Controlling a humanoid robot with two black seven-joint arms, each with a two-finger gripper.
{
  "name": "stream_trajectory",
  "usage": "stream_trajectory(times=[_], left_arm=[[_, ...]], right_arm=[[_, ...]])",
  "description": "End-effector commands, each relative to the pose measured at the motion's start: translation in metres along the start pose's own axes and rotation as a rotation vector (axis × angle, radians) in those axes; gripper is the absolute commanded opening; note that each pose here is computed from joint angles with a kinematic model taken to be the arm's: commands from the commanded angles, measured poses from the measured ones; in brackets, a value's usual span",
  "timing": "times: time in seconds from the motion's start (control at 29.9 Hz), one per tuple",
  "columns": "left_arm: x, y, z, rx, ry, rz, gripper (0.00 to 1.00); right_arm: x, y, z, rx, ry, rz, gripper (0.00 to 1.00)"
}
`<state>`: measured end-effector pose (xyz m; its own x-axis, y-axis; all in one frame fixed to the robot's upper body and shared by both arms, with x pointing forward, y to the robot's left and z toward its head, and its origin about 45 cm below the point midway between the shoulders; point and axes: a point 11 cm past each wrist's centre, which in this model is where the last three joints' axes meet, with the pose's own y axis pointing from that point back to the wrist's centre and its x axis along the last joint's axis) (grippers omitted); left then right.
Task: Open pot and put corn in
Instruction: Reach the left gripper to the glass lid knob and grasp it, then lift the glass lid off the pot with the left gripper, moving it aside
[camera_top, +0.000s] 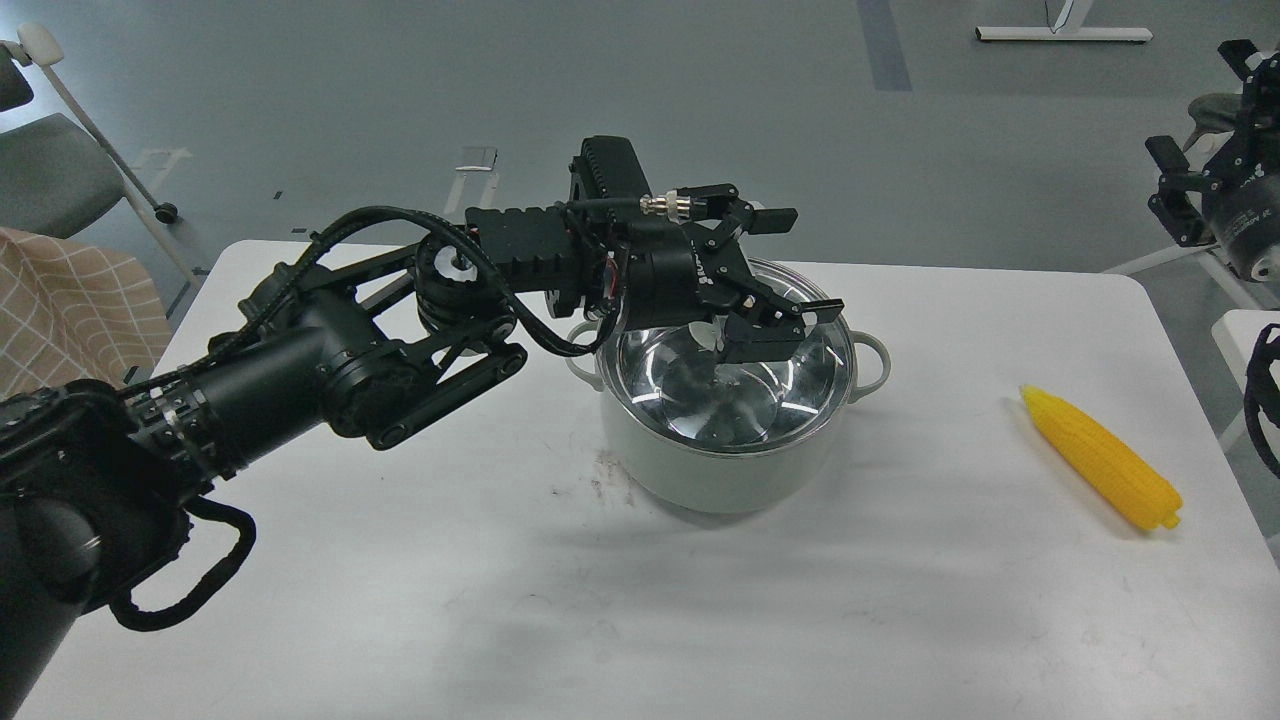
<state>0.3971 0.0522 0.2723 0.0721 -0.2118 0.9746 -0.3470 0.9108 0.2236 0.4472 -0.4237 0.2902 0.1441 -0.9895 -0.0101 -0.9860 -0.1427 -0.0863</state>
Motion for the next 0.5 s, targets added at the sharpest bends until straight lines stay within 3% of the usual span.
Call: stream_trajectory(times=[0.0,0.23,0.47], left_arm=[[-0.018,0.002,-0.006,0.022,0.015,-0.038,0.98],[-0.046,0.013,-0.010,0.052,0.059,-0.082,0.98],[-0.051,0.015,-0.012,0.057,0.063,-0.085,0.94]], right_arm=[[0.001,0.004,0.004,-0.005,-0.009,0.005,1.00],[-0.002,0.004,0.006,-0.008,-0.016,-0.003,1.00],[-0.002,0.005,0.006,-0.007,-0.018,-0.001,1.00]])
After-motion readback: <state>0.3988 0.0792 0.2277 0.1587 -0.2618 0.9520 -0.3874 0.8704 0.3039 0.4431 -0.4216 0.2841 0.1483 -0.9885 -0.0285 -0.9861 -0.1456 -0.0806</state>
